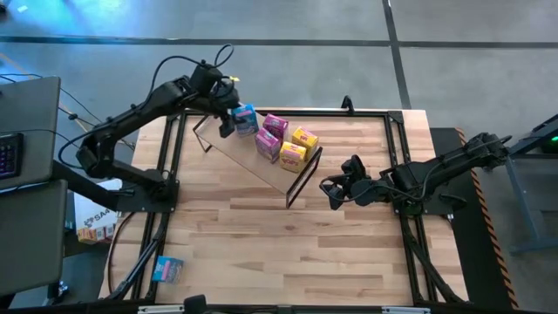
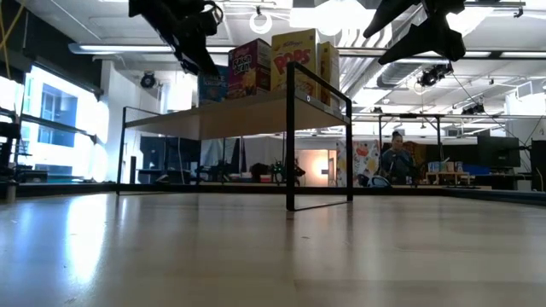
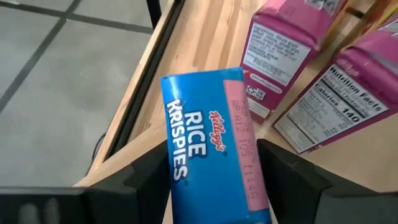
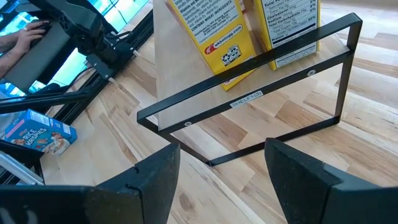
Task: Stack cereal on shelf
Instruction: Put the blue cereal box on the shelf
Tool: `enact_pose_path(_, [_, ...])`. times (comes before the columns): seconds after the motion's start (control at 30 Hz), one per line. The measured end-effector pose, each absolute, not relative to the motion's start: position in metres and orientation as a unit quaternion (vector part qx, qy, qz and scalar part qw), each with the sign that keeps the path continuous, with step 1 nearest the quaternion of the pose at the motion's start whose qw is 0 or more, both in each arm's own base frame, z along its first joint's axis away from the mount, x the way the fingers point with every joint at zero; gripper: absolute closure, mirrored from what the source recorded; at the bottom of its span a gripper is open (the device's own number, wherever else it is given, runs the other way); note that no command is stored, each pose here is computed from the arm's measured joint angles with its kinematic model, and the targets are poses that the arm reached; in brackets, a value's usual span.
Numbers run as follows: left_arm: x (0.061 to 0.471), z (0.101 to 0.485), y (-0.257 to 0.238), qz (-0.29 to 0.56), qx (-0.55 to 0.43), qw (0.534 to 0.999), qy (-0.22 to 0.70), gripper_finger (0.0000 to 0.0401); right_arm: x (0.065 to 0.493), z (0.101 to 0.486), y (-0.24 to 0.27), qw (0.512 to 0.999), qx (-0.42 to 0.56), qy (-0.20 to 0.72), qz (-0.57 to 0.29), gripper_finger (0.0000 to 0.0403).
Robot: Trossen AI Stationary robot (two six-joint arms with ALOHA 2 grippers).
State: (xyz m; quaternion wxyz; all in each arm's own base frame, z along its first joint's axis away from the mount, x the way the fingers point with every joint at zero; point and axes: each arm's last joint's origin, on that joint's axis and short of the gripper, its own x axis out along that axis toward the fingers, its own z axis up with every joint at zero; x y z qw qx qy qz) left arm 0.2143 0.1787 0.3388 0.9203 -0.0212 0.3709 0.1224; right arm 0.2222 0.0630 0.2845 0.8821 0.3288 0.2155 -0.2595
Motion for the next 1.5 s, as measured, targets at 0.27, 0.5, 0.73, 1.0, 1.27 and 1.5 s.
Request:
enact_pose_path(0.27, [0.205,0.355,0.171,0.132,0.0,0.932,0.338,0.0185,0.222,0.285,0.063,0.882,0.329,0.215,-0.26,0.0171])
enact_pose_path(0.5, [0.193,0.378,0.161,0.173,0.039,0.941,0.287,0.0185,0.222,0.284,0.063,0.882,0.329,0.216,-0.26,0.0171])
enact_pose_path(0.73, [0.181,0.398,0.142,0.178,-0.012,0.958,0.224,0.0195,0.222,0.284,0.063,0.882,0.329,0.216,-0.26,0.0171])
enact_pose_path(1.0, [0.183,0.401,0.102,0.152,-0.077,0.971,0.168,0.0369,0.222,0.284,0.063,0.883,0.325,0.217,-0.259,0.0171])
enact_pose_path(1.27, [0.168,0.342,0.082,0.204,-0.209,0.954,0.059,0.0399,0.222,0.284,0.063,0.884,0.324,0.217,-0.259,0.0171])
enact_pose_path(1.5, [0.165,0.291,0.072,0.228,-0.339,0.913,0.019,0.0401,0.222,0.284,0.063,0.886,0.313,0.224,-0.259,0.0171])
